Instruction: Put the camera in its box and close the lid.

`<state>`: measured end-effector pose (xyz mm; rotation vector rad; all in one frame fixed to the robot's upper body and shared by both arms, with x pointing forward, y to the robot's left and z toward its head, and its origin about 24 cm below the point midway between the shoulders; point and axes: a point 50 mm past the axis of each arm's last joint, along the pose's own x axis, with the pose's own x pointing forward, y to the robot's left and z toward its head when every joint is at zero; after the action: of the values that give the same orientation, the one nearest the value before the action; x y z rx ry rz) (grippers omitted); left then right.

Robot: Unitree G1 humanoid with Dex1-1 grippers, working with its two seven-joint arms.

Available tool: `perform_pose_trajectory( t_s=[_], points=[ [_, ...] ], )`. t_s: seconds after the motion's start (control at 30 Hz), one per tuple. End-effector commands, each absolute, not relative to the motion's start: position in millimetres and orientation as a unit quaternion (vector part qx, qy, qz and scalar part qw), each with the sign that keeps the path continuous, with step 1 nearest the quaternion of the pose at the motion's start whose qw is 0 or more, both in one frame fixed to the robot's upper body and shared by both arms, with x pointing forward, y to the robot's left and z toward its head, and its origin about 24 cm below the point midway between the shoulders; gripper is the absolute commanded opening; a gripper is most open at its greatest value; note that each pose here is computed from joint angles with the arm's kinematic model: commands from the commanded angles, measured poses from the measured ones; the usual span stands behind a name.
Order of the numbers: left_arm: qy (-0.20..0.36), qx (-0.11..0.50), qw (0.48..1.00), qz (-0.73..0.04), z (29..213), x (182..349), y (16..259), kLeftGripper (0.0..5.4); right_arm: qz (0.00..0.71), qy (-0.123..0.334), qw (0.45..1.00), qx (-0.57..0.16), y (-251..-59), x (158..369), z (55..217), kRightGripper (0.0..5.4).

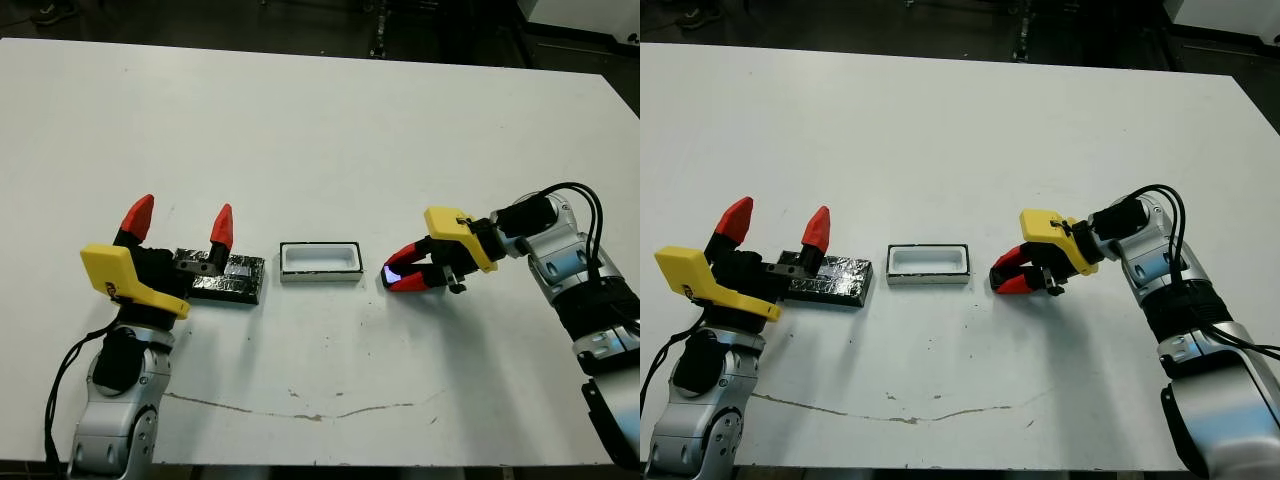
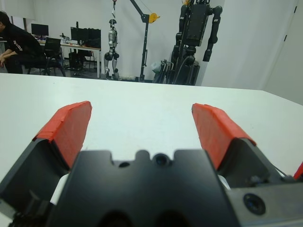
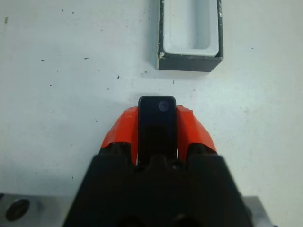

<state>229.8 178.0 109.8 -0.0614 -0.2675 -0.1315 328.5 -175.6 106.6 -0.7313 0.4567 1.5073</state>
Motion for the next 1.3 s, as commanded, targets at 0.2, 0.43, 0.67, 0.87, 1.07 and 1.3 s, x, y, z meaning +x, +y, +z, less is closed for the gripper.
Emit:
perform_pose_trajectory(
  t_s=[0.2, 0.43, 0.67, 0.87, 1.07, 1.3],
  points=[
    [-0.124, -0.030, 0.990, -0.059, 105.8, 228.2, 179.7, 5.40, 0.653, 0.182, 0.656, -0.332, -179.6, 328.7, 109.4, 1.66],
    [-0.125, -0.029, 0.990, -0.060, 105.8, 228.3, 179.9, 5.40, 0.580, 0.113, 0.739, -0.325, -178.6, 336.5, 140.1, 1.66],
    [-0.125, -0.031, 0.990, -0.058, 105.6, 228.3, 179.5, 5.40, 0.551, 0.101, 0.817, -0.135, -170.3, 350.9, 153.4, 1.66],
    [-0.126, -0.039, 0.990, -0.060, 106.2, 228.7, 178.2, 5.40, 0.508, 0.104, 0.847, -0.115, -155.4, 356.9, 156.9, 1.66],
    [-0.127, -0.042, 0.989, -0.063, 106.9, 229.6, 178.4, 5.40, 0.502, 0.118, 0.847, -0.130, -135.2, 355.6, 157.8, 1.66],
    [-0.130, -0.044, 0.989, -0.062, 108.6, 229.7, 178.3, 5.40, 0.530, 0.127, 0.826, -0.144, -114.9, 352.3, 157.6, 1.66]
  ],
)
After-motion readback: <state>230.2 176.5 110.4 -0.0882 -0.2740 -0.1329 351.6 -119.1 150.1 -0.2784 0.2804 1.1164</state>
